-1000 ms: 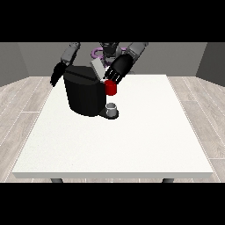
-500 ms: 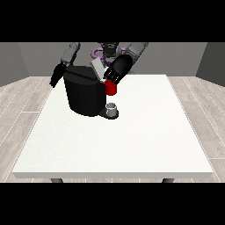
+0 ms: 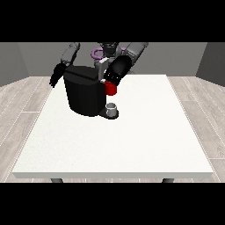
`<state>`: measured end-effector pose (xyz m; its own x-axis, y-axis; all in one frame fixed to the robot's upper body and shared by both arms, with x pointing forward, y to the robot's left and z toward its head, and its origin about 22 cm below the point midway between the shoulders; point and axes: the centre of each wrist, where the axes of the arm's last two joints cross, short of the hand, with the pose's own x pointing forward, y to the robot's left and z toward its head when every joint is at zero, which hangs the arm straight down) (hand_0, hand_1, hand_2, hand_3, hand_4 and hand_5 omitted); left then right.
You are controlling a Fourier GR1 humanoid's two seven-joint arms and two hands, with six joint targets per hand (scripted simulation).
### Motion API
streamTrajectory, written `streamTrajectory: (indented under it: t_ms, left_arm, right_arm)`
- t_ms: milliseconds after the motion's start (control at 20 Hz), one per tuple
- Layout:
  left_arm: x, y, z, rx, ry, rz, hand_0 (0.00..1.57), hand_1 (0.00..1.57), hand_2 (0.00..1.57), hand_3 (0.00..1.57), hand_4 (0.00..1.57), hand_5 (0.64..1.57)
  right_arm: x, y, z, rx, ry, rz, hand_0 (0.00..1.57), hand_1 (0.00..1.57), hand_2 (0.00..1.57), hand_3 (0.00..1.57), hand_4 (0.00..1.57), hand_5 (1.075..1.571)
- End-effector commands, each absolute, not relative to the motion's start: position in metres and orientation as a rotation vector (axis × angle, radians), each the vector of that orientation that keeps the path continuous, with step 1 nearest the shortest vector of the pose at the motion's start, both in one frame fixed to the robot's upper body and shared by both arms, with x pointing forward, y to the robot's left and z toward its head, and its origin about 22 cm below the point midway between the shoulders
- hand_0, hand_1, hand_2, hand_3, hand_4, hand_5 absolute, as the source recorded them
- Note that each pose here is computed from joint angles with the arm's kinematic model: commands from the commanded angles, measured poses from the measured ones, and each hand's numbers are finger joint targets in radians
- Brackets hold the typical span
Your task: Insert the coffee pod into the coffee machine and close the lid
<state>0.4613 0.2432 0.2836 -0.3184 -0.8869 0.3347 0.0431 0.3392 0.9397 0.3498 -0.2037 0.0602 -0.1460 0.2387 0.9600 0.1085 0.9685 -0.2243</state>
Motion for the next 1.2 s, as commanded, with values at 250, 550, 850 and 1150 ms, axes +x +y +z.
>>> streamTrajectory:
  t_ms: [250,550,850,1150]
  left_arm:
    - [0.463,0.247,0.275,0.807,-1.588,-1.198,1.1,1.1,1.13,0.99,0.0,1.571]
    - [0.464,0.243,0.275,0.809,-1.689,-1.122,1.15,1.15,1.15,0.95,0.0,1.571]
    - [0.461,0.246,0.288,0.804,-1.729,-1.159,1.21,1.21,1.19,0.97,0.0,1.571]
    - [0.457,0.272,0.3,0.942,-1.776,-1.157,1.14,1.14,1.12,0.84,0.0,1.571]
  right_arm:
    - [0.352,-0.2,0.07,-0.27,-1.706,0.115,0.0,0.0,0.0,0.0,0.0,1.571]
    - [0.356,-0.2,0.078,-0.238,-1.733,0.098,0.0,0.0,0.0,0.0,0.08,1.571]
    - [0.354,-0.211,0.059,-0.282,-1.724,0.083,0.0,0.0,0.0,0.0,0.07,1.571]
    - [0.354,-0.197,0.083,-0.276,-1.791,0.141,0.0,0.0,0.0,0.0,0.19,1.571]
